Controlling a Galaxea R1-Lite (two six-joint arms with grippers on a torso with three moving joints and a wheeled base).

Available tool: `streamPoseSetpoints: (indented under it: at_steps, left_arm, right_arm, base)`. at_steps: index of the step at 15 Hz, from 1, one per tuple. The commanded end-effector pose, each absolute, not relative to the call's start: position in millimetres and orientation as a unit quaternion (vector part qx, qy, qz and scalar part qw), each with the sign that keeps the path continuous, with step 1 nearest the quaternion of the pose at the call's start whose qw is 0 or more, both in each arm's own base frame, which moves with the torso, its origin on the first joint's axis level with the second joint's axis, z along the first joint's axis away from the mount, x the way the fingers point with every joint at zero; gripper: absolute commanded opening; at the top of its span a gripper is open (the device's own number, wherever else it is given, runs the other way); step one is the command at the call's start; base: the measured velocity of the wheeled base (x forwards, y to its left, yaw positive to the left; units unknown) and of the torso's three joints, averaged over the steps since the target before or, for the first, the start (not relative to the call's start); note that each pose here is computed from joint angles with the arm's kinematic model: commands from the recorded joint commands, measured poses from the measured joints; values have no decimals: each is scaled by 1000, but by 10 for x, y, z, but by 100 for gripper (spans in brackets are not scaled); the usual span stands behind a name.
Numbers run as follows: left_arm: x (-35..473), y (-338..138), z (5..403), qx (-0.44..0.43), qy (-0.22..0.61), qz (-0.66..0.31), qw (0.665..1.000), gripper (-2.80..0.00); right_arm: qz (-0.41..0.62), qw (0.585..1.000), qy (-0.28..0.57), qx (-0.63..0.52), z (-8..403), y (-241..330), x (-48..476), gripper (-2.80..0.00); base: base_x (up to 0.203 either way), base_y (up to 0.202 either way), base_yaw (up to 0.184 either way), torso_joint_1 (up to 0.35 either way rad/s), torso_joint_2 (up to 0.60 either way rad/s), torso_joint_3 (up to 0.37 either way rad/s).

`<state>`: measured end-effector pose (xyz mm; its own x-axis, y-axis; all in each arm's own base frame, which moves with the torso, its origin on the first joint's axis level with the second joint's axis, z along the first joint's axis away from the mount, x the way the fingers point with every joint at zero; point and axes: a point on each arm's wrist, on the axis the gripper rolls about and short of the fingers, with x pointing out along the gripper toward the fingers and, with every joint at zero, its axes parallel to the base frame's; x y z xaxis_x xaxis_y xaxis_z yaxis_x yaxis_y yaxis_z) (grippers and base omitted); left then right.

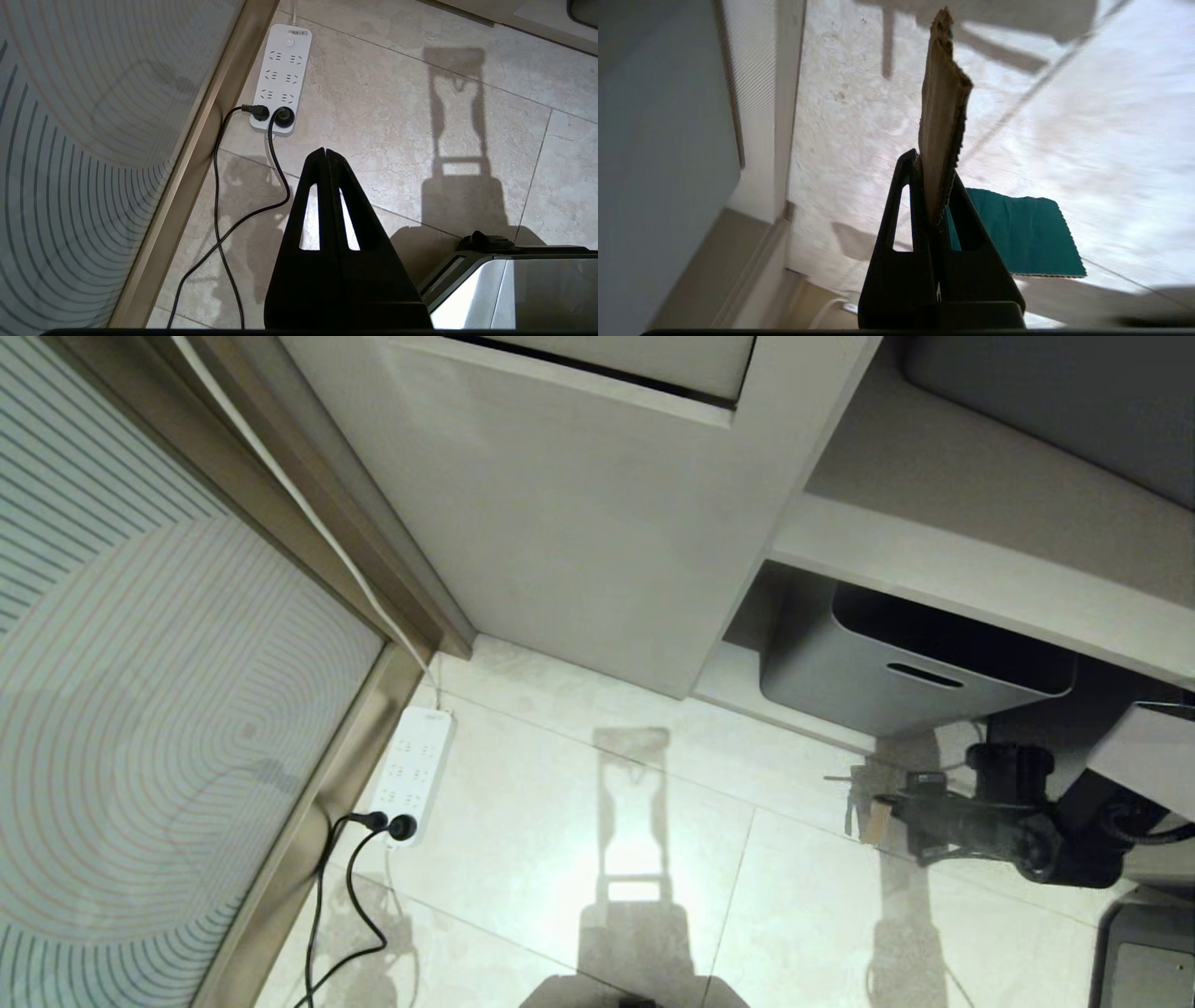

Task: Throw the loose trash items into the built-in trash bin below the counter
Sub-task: Hand it to the other hand

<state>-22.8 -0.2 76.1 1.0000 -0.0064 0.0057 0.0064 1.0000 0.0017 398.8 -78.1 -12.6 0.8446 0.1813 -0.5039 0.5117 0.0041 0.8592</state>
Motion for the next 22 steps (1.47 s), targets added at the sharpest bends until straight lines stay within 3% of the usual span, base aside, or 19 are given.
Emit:
streamPoseSetpoints:
  at_steps: [1, 5, 12, 17, 22]
  left_arm:
    - [-226, -2, 757, 1, -2, -3, 1000, -280]
    - [-226, -2, 757, 1, -2, -3, 1000, -280]
    - [-226, -2, 757, 1, -2, -3, 1000, -280]
    - [-226, -2, 757, 1, -2, -3, 1000, -280]
    - [-226, -2, 757, 1, -2, -3, 1000, -280]
  right_arm:
    - [-111, 691, 223, 679, 308, -869, 3774, -280]
    - [-95, 766, 217, 598, 774, -872, 3115, -280]
    - [-26, 923, 192, 333, 1211, -522, 1890, -280]
    - [-15, 967, 159, 199, 1449, -378, 1432, -280]
    - [50, 954, 289, 61, 1048, -22, 984, -280]
  base:
    - [0, 0, 0, 0, 0, 0]
    - [0, 0, 0, 0, 0, 0]
    - [0, 0, 0, 0, 0, 0]
    - [0, 0, 0, 0, 0, 0]
    - [0, 0, 0, 0, 0, 0]
